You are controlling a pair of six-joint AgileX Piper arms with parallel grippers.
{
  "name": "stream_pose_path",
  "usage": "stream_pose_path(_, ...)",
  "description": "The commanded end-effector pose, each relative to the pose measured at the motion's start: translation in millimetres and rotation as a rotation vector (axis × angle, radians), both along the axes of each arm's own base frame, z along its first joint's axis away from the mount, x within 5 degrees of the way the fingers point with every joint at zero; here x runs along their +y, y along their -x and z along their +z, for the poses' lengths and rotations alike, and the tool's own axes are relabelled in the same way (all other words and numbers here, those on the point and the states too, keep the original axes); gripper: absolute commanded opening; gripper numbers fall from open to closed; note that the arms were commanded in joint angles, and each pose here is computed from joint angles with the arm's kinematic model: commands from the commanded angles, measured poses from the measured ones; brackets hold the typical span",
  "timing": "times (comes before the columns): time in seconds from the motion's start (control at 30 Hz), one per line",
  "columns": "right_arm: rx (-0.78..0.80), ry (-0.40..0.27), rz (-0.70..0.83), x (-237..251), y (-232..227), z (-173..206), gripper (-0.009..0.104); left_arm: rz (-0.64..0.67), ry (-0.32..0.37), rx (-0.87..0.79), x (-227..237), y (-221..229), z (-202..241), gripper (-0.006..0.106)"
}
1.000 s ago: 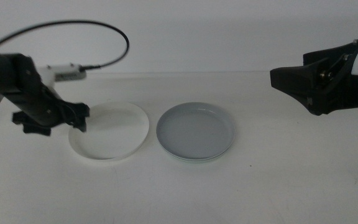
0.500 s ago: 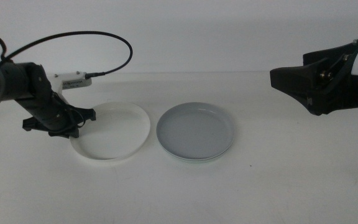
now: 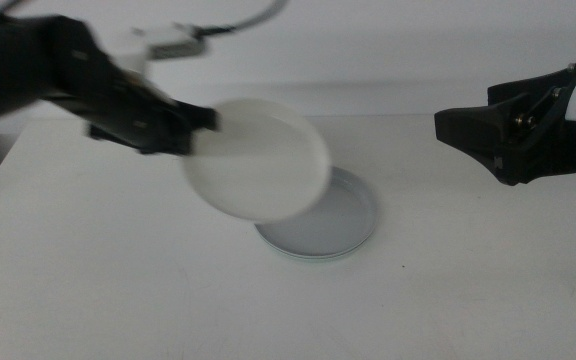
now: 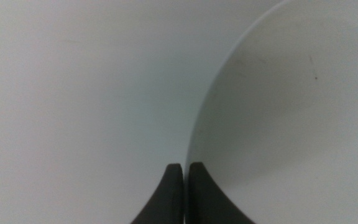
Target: Stack the three bowls on top of each other.
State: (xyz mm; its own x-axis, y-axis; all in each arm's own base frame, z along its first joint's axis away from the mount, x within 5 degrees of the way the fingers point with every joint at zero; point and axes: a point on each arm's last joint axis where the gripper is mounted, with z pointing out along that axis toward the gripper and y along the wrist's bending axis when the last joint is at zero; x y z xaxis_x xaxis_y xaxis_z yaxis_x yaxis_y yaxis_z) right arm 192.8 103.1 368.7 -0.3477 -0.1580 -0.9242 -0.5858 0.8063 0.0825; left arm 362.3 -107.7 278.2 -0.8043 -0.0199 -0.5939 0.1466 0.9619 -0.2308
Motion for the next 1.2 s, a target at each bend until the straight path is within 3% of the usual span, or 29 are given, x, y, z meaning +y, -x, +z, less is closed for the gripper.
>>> stream_pose_path(0.0, -0.081, -0.039, -0.029, -3, 1, 15, 0.054, -0.022, 0.059, -0.114, -23, -6, 21, 0.000)
stream_pose_path(0.23, -0.082, -0.039, -0.030, -3, 1, 15, 0.054, -0.087, 0.061, -0.091, -66, -37, -8, 0.000)
stream_pose_path(0.5, -0.082, -0.039, -0.030, -3, 1, 15, 0.054, -0.095, 0.043, -0.084, -75, -58, -34, 0.004)
stream_pose_path(0.6, -0.082, -0.039, -0.030, -3, 1, 15, 0.054, -0.120, 0.021, -0.088, -75, -58, -36, 0.021)
stream_pose_path(0.83, -0.082, -0.039, -0.030, -3, 1, 15, 0.054, -0.160, -0.027, -0.156, -62, -49, -3, 0.090)
stream_pose_path(0.93, -0.082, -0.039, -0.030, -3, 1, 15, 0.054, -0.123, -0.051, -0.228, -33, -40, 38, 0.102)
stream_pose_path(1.17, -0.082, -0.039, -0.030, -3, 1, 15, 0.054, -0.006, -0.020, -0.469, 20, -2, 129, 0.102)
